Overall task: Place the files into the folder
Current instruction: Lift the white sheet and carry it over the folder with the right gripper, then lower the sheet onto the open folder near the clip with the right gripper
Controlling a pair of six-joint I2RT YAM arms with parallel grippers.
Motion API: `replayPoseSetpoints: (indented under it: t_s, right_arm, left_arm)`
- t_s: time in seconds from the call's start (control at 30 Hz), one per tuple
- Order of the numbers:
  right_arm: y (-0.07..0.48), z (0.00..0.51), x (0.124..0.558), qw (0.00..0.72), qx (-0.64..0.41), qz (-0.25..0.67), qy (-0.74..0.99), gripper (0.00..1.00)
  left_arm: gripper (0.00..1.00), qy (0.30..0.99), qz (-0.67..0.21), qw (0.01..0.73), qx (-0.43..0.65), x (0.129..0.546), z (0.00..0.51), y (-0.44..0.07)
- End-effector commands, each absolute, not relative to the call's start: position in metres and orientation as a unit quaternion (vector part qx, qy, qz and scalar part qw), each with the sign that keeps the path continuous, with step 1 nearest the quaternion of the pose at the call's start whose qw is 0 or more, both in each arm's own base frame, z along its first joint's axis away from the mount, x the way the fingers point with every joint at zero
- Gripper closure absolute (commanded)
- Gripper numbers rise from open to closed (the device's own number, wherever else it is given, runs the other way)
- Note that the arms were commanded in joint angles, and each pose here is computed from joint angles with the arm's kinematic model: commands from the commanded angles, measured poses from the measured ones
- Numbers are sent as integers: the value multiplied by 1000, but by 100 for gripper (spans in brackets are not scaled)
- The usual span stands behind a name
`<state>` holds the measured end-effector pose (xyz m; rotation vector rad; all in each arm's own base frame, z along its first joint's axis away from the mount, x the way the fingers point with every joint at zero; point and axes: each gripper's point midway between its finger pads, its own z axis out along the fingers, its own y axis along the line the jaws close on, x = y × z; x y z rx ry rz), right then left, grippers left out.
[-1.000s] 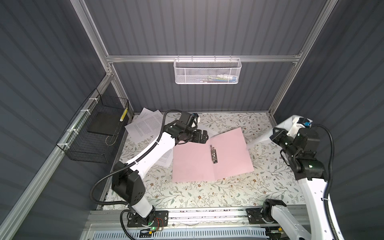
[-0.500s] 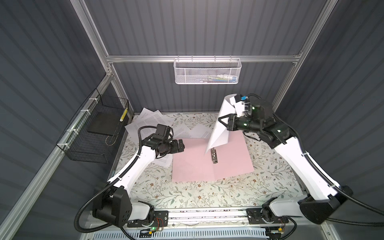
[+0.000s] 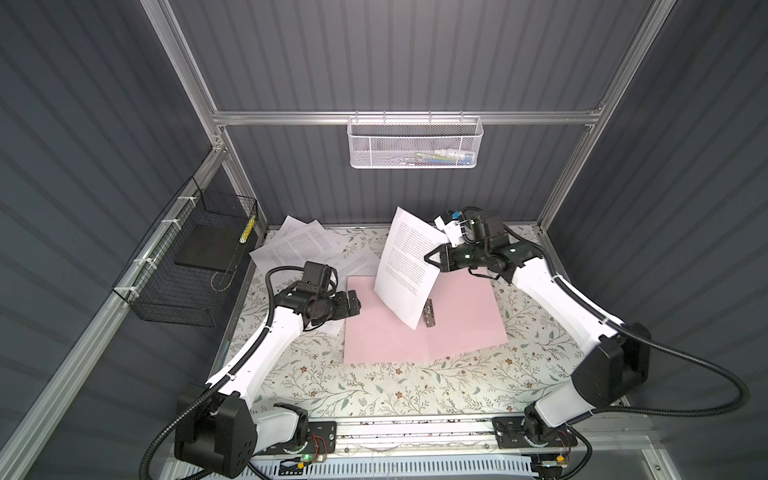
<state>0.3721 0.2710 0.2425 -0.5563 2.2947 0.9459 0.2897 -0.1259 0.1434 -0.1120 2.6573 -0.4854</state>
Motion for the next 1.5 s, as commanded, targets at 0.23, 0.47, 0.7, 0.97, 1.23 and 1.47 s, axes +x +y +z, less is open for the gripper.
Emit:
replayPoseSetpoints:
  t_s: [0.23,0.47,0.7,0.97,1.23,1.47]
  right_arm:
    - [287,187,390,271,-388,302,827,100]
    - [284,189,391,279,-426,281,813,100]
    - [285,180,384,238,-453,286,810,100]
    - [284,184,379,226,-486,278,797,100]
    - [300,182,370,213,-502,299,783,100]
    - [310,181,365,208,-504,314,778,100]
  left_arm:
    - [0,966,-173,187,-49,276,120,-122]
    - [0,966,-174,186,-49,275,116,-123]
    - [0,964,-181,188,-48,278,117,-125]
    - [0,966,-179,182,-47,277,110,-125]
    - [0,964,-190,181,-42,278,109,-130]
    - [0,964,-200,167,-50,271,97,-132]
